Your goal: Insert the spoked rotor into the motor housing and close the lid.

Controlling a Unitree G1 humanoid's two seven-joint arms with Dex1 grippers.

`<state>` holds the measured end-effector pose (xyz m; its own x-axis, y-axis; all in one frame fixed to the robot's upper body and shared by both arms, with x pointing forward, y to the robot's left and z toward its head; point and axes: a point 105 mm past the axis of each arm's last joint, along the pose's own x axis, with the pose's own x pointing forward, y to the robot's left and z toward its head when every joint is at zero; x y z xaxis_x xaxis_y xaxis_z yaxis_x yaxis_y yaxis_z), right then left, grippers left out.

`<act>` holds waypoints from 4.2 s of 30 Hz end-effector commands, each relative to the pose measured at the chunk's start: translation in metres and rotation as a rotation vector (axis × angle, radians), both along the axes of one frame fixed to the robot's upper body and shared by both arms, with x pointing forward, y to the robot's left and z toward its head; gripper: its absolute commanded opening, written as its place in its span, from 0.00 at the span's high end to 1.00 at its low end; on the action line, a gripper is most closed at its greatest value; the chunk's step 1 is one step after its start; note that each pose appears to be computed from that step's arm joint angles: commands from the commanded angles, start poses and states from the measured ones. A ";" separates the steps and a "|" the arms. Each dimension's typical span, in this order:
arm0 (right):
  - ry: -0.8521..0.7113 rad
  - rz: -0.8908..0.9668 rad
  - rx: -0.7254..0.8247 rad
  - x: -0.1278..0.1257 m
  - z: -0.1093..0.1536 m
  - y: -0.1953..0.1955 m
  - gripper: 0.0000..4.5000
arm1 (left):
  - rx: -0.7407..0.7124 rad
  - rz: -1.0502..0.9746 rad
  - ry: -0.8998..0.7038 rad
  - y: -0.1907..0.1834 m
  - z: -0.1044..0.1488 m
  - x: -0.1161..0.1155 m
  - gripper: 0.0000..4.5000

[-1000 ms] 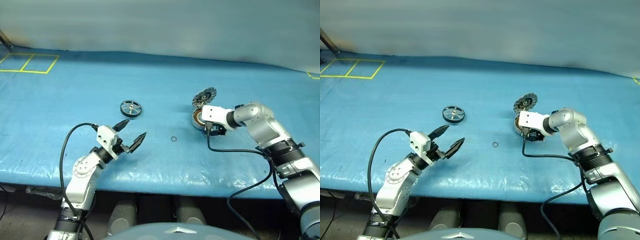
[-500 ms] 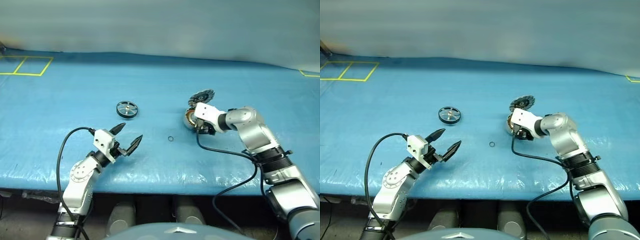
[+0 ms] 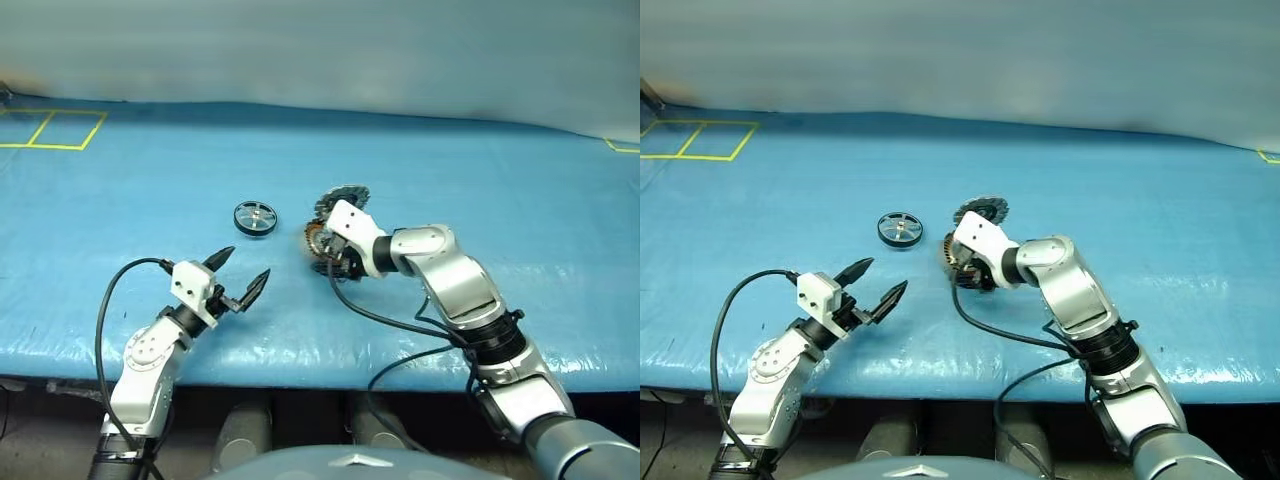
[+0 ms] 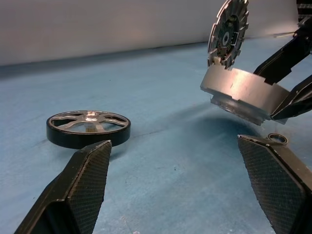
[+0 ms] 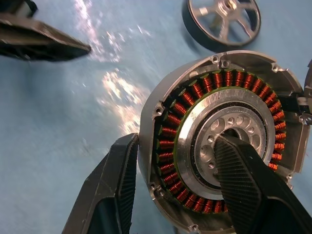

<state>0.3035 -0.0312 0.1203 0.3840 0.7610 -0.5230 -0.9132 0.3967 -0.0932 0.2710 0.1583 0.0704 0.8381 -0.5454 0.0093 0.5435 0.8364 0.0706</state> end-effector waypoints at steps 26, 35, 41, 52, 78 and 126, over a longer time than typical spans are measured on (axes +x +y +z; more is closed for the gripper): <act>0.125 -0.023 -0.023 -0.032 -0.028 0.044 0.36 | 0.031 0.037 -0.048 0.009 0.016 -0.006 0.00; 0.044 -0.040 0.172 -0.030 0.023 0.040 0.00 | 0.018 0.007 -0.050 0.003 0.017 -0.004 0.00; -0.115 -0.170 0.276 -0.015 0.030 -0.005 0.00 | 0.000 -0.058 -0.067 -0.005 0.019 -0.003 0.00; -0.052 -0.340 0.318 -0.011 -0.036 -0.060 0.00 | 0.000 -0.147 -0.014 -0.009 0.013 -0.004 0.00; -0.058 -0.394 0.107 -0.009 -0.090 -0.073 0.49 | -0.045 -0.173 -0.034 -0.013 0.014 -0.005 0.00; -0.128 0.054 0.214 -0.002 -0.030 0.024 0.83 | -0.067 -0.219 -0.102 -0.011 0.010 -0.025 0.00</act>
<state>0.3020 -0.0135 0.0802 0.4063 0.8511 -0.3324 -0.9123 0.3982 -0.0957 0.2468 0.1468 0.0689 0.6959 -0.7130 0.0860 0.7118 0.7007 0.0490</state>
